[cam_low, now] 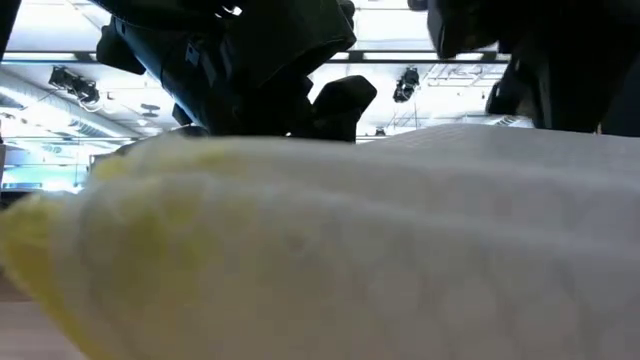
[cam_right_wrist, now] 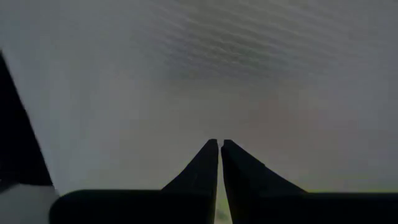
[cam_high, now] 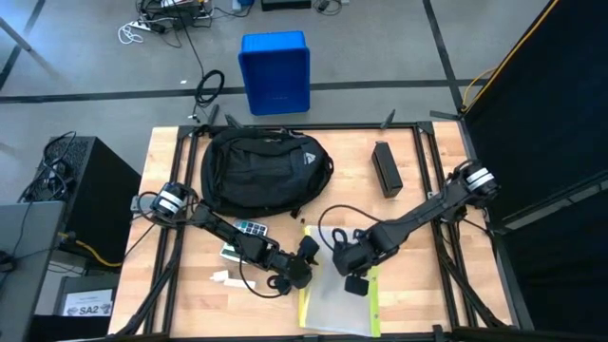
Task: Unpack backpack
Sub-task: Remove the bottom black pen from the yellow zip bag
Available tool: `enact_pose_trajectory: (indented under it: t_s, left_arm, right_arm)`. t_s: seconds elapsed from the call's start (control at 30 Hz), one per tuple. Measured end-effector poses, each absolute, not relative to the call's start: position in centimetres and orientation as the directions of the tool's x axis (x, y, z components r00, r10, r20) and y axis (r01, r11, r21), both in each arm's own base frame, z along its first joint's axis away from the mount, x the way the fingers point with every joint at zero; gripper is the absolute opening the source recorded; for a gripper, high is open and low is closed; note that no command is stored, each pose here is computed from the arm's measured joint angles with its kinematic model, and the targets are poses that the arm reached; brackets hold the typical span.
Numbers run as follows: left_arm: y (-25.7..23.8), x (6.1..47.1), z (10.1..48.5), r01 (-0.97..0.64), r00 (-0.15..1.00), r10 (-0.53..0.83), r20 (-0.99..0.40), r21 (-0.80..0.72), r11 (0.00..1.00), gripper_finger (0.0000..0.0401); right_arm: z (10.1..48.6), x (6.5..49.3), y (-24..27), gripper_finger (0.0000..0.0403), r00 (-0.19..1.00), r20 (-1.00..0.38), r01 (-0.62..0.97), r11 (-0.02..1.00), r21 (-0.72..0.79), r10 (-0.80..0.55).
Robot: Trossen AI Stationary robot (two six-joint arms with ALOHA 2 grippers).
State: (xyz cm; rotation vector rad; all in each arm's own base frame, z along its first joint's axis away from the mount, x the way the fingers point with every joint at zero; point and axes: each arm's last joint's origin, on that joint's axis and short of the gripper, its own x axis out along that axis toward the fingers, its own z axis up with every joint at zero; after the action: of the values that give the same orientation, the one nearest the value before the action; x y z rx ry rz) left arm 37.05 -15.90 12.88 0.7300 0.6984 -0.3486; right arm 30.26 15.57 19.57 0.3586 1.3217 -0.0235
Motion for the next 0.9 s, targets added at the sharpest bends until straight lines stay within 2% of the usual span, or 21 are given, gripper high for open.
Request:
enact_pose_trajectory:
  t_s: [0.13, 0.4, 0.67, 0.9]
  left_arm:
    - [-15.9, 37.1, 12.8, 0.517, 0.724, -0.055, -0.687, 0.489, 0.702, 0.0192]
    - [-16.0, 37.1, 12.9, 0.534, 0.724, -0.091, -0.684, 0.472, 0.701, 0.0192]
    - [-16.1, 37.1, 12.9, 0.549, 0.723, -0.108, -0.682, 0.473, 0.689, 0.0192]
    - [-16.3, 37.1, 13.0, 0.503, 0.748, -0.044, -0.663, 0.522, 0.689, 0.0192]
  right_arm:
    - [17.4, 31.0, 14.9, 0.0000, 0.278, -0.944, 0.242, 0.938, 0.246, 0.176]
    - [13.4, 32.8, 13.2, 0.0000, 0.191, -0.962, 0.253, 0.938, 0.238, 0.193]
    - [13.6, 34.1, 12.1, 0.0000, 0.277, -0.934, 0.201, 0.937, 0.284, 0.224]
    - [13.6, 34.1, 12.0, 0.0000, 0.279, -0.934, 0.202, 0.938, 0.282, 0.221]
